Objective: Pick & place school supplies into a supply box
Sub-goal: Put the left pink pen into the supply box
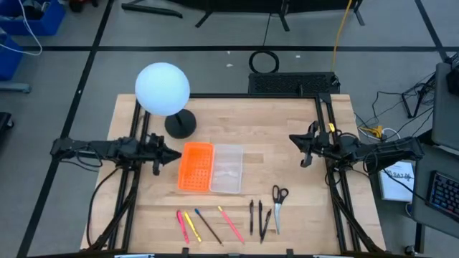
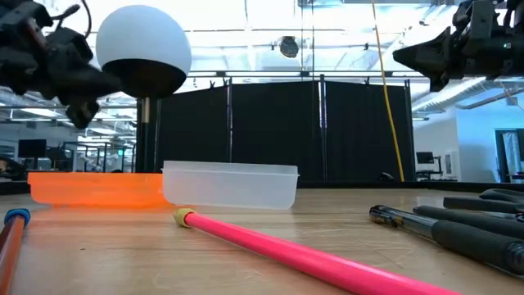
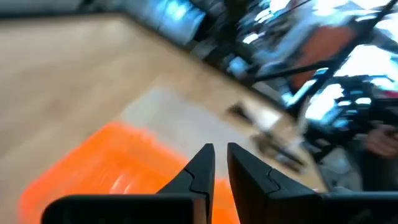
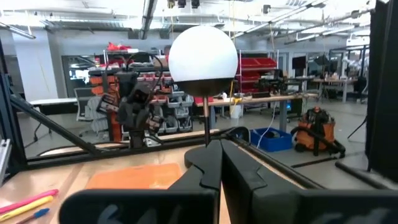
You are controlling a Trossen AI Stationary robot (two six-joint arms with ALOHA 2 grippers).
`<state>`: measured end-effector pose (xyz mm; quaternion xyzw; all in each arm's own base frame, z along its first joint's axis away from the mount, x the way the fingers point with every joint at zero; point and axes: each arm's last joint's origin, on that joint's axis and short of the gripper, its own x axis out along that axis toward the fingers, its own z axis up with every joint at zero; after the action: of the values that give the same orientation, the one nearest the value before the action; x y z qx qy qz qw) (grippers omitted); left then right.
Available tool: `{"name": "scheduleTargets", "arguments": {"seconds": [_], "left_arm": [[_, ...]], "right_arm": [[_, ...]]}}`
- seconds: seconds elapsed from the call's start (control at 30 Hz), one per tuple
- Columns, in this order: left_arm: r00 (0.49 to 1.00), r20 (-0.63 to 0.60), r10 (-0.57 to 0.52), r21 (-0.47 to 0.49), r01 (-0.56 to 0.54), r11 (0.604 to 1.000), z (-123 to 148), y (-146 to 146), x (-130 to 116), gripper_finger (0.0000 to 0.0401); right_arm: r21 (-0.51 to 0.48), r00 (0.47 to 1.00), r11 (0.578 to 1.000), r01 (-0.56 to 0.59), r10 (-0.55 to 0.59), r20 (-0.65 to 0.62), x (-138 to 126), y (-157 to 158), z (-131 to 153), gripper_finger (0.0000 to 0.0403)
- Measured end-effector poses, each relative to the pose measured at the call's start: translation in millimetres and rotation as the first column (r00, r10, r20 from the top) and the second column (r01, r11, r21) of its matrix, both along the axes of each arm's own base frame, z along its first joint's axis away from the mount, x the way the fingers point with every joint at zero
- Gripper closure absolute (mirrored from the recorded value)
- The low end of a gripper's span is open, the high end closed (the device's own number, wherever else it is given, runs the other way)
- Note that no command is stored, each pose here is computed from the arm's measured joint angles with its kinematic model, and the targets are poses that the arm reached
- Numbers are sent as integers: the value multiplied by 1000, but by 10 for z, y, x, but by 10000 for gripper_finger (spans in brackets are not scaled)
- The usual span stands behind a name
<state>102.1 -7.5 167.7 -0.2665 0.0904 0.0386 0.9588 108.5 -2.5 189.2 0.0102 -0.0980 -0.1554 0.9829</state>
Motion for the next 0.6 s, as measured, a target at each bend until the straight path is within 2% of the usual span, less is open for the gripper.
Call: {"name": "scheduleTargets", "arguments": {"seconds": [0.07,0.17,0.27,0.33,0.4,0.5,0.6], "left_arm": [[997,-57,57,-37,-59,998,116,-21,15,370],[991,-118,67,-41,-72,997,358,-101,106,394],[982,-178,60,-35,-68,997,652,-240,277,394],[961,-264,85,-56,-103,993,842,-353,408,395],[906,-407,116,-71,-158,985,971,-489,552,397],[774,-612,164,-78,-265,961,1077,-734,785,396],[651,-740,169,-107,-362,926,1156,-1026,1006,396]], "right_arm": [[-16,1000,1000,3,-3,6,-2,0,11,403],[-18,1000,1000,3,-3,-1,1,0,5,403],[-22,1000,1000,3,-3,-17,7,1,-9,403],[-23,999,1000,3,-3,-32,11,1,-23,403],[-21,998,1000,1,-2,-61,16,2,-51,403],[-23,993,1000,-1,-2,-120,24,3,-107,403],[-28,988,1000,-2,-2,-156,27,3,-141,403]]}}
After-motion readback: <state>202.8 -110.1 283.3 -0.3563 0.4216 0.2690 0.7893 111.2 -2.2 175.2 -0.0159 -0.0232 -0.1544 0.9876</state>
